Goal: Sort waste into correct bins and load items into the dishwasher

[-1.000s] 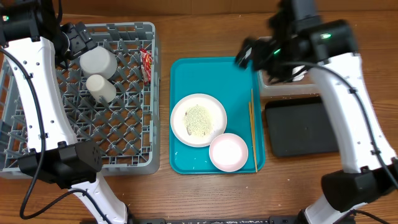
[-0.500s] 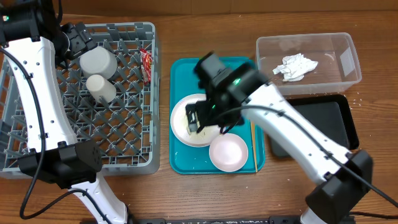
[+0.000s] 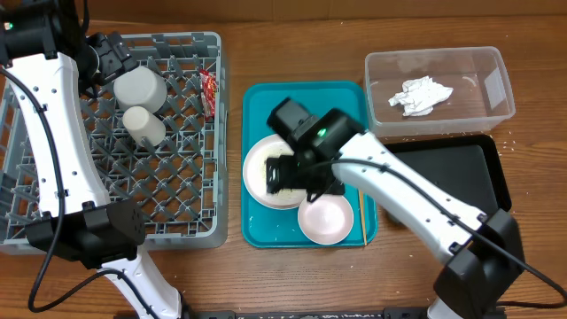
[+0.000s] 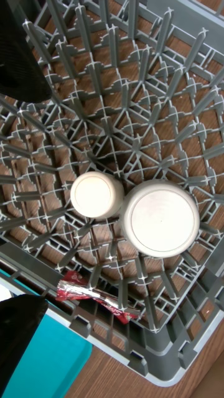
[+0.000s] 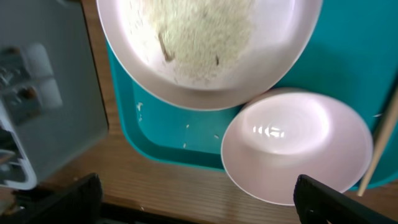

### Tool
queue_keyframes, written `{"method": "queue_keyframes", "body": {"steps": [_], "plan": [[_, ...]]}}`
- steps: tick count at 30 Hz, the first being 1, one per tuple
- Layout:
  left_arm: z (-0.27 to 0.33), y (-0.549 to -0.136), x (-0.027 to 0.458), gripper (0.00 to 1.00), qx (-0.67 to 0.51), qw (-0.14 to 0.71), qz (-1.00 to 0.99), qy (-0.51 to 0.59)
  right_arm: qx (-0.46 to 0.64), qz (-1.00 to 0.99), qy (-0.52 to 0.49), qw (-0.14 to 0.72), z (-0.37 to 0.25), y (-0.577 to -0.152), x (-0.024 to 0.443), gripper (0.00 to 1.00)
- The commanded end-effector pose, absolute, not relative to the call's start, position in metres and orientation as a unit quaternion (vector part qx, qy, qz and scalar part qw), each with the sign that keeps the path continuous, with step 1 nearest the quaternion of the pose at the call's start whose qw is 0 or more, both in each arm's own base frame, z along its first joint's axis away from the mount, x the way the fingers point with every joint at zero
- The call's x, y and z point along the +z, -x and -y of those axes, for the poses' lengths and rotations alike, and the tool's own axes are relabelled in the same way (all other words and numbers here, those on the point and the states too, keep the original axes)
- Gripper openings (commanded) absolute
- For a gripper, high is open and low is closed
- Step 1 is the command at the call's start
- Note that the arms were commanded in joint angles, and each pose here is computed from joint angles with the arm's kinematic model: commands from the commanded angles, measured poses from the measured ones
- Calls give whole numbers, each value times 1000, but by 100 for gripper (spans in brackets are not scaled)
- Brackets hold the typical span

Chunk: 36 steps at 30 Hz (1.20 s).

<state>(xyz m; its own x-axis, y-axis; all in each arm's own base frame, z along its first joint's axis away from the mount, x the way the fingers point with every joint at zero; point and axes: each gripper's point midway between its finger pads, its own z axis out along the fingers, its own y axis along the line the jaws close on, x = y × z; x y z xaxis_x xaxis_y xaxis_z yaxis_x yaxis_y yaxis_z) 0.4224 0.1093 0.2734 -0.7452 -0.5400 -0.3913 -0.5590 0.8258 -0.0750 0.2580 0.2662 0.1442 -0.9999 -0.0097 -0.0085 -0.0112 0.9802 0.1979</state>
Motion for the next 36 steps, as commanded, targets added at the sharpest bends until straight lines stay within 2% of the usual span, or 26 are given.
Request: {"method": "queue_keyframes", "body": {"steps": [1, 4, 8, 12, 17, 20, 25, 29, 36], "plan": [[-106, -424, 272, 100, 19, 200, -933, 299, 94, -989, -53, 99, -232, -304, 198, 100], [-106, -424, 272, 100, 19, 200, -933, 299, 76, -979, -116, 146, -183, -332, 234, 100], [-106, -424, 272, 100, 19, 200, -933, 299, 64, -962, -201, 174, -118, -355, 257, 100], [-106, -424, 272, 100, 19, 200, -933, 299, 44, -938, -296, 176, -44, -368, 258, 100], [-105, -426, 273, 100, 15, 204, -932, 298, 31, -910, -374, 175, 17, -368, 257, 100], [-93, -438, 276, 100, -26, 219, -932, 289, 32, -896, -406, 175, 42, -367, 257, 100], [-26, -433, 282, 100, -208, 169, -931, 248, 27, -885, -430, 176, 62, -364, 257, 100], [48, -415, 298, 100, -342, 121, -923, 131, 26, -883, -434, 176, 65, -364, 257, 100], [169, -374, 288, 100, -335, 63, -939, -48, 26, -883, -434, 176, 65, -364, 257, 100]]}}
